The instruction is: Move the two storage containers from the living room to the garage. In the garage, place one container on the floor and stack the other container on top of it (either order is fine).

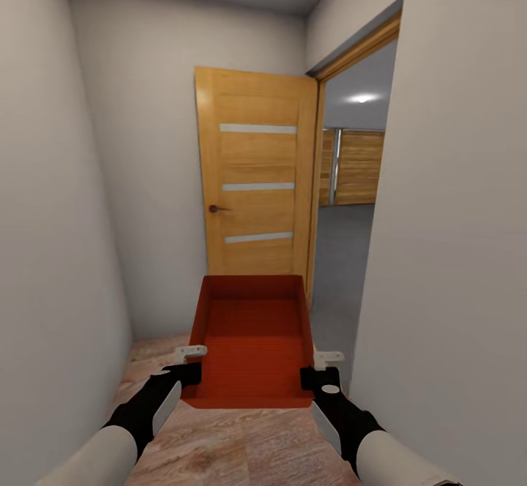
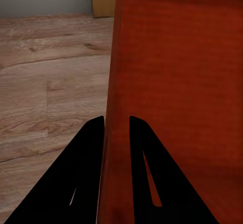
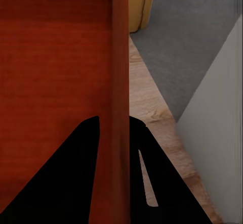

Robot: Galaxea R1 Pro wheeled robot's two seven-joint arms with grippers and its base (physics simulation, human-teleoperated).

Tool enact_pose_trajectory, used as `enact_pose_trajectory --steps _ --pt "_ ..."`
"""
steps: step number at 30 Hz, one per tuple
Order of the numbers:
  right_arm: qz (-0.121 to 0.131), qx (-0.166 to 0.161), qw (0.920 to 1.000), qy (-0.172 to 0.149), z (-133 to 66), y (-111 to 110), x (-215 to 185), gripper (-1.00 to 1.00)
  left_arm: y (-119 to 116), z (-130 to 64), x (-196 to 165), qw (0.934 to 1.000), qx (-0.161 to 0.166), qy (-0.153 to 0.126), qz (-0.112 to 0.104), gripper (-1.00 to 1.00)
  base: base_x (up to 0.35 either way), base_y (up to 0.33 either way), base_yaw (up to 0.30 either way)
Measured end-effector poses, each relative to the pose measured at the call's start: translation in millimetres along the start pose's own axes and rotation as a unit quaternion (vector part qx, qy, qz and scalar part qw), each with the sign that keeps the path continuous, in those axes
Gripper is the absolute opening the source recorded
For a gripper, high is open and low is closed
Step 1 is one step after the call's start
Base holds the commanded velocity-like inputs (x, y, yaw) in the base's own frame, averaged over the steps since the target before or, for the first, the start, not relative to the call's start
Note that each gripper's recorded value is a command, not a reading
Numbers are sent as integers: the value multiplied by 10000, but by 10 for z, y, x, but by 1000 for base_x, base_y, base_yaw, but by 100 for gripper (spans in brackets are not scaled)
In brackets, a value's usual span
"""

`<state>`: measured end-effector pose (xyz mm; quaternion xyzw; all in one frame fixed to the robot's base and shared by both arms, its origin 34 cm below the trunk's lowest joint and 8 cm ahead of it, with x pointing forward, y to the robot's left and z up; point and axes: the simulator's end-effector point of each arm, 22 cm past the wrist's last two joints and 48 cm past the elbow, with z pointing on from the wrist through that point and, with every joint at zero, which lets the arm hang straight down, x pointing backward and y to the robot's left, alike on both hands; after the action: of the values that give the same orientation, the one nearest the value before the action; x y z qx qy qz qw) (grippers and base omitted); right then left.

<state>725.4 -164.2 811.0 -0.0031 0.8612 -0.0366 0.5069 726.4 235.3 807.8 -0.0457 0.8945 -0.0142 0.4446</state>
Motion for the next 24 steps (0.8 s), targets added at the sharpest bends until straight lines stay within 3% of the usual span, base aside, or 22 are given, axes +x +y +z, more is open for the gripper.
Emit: enact_pose_trajectory --steps 7,24 --pt "-1 -5 10000 -2 -1 -5 -2 -100 -6 -3 0 10000 1 -2 -4 -100 129 77 -192" --pt "-3 -5 10000 4 -2 -5 1 -100 -6 -4 5 10000 0 4 -8 -100 204 149 -11"
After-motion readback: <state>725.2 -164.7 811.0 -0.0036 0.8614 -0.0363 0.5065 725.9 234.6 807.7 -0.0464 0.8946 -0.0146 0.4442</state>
